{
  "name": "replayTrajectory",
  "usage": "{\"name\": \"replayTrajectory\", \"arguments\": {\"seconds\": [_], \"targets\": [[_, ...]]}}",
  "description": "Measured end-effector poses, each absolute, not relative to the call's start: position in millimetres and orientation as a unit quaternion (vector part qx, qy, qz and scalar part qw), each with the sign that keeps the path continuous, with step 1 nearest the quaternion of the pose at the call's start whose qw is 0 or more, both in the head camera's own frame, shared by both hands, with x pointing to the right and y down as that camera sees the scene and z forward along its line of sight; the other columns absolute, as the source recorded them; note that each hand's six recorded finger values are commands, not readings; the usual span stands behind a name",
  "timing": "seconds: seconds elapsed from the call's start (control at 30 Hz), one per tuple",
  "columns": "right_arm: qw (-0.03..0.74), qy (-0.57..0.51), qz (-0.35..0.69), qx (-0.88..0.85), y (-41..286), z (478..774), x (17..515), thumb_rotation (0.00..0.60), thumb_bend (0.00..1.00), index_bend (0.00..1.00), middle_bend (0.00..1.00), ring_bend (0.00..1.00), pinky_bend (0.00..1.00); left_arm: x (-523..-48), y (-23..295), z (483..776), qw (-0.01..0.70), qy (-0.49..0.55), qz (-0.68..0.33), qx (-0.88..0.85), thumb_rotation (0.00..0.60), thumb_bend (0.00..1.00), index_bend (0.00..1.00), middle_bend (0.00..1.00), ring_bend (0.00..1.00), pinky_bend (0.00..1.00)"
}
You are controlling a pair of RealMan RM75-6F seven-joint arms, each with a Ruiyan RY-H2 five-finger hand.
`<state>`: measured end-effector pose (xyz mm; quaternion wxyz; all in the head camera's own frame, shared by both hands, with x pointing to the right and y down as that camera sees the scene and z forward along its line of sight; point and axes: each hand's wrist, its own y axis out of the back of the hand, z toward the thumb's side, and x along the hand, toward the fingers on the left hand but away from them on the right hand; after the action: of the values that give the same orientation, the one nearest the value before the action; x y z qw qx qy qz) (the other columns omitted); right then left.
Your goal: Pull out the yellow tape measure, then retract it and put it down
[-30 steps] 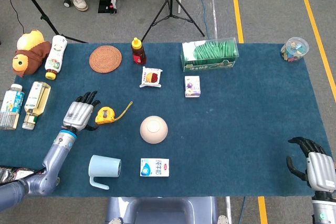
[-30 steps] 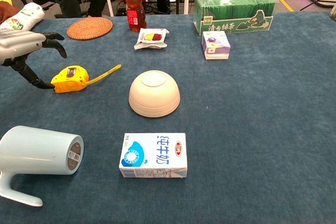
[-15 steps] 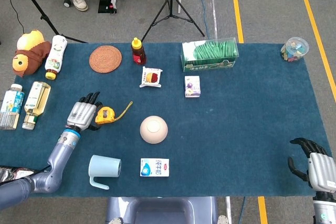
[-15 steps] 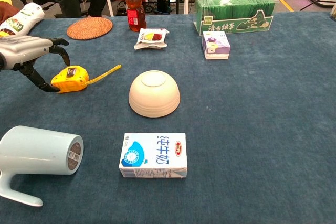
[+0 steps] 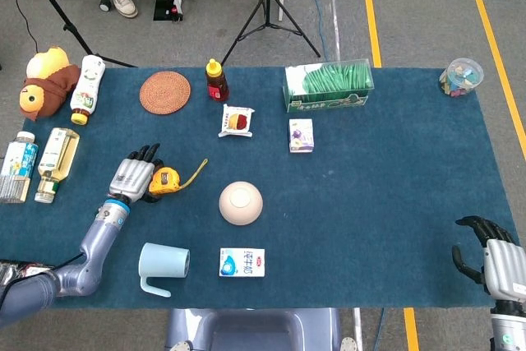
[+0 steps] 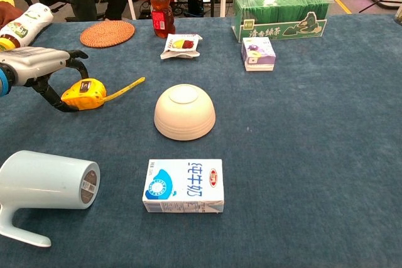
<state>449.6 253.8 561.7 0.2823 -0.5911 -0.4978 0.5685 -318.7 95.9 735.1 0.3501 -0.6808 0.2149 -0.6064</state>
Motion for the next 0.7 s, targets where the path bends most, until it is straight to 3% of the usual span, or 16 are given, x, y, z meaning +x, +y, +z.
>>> {"name": "replayTrajectory", "arguments": {"seconds": [0.4, 0.7], "targets": [[0.286, -0.5, 0.566, -0.589, 253, 558, 449, 0.584, 0.43, 0.31, 0.29, 0.24, 0.24, -326, 95, 730, 0.353, 0.227, -0.603, -0.678, 0.545, 0.25, 0.44, 0.0, 0.0, 0.16], [0.286, -0.505, 0.564, -0.588, 254, 557, 451, 0.585, 0.43, 0.31, 0.29, 0.24, 0.24, -334, 85, 707, 0.42, 0.183, -0.612, -0.645, 0.55, 0.26, 0.44, 0.0, 0.0, 0.16]]}}
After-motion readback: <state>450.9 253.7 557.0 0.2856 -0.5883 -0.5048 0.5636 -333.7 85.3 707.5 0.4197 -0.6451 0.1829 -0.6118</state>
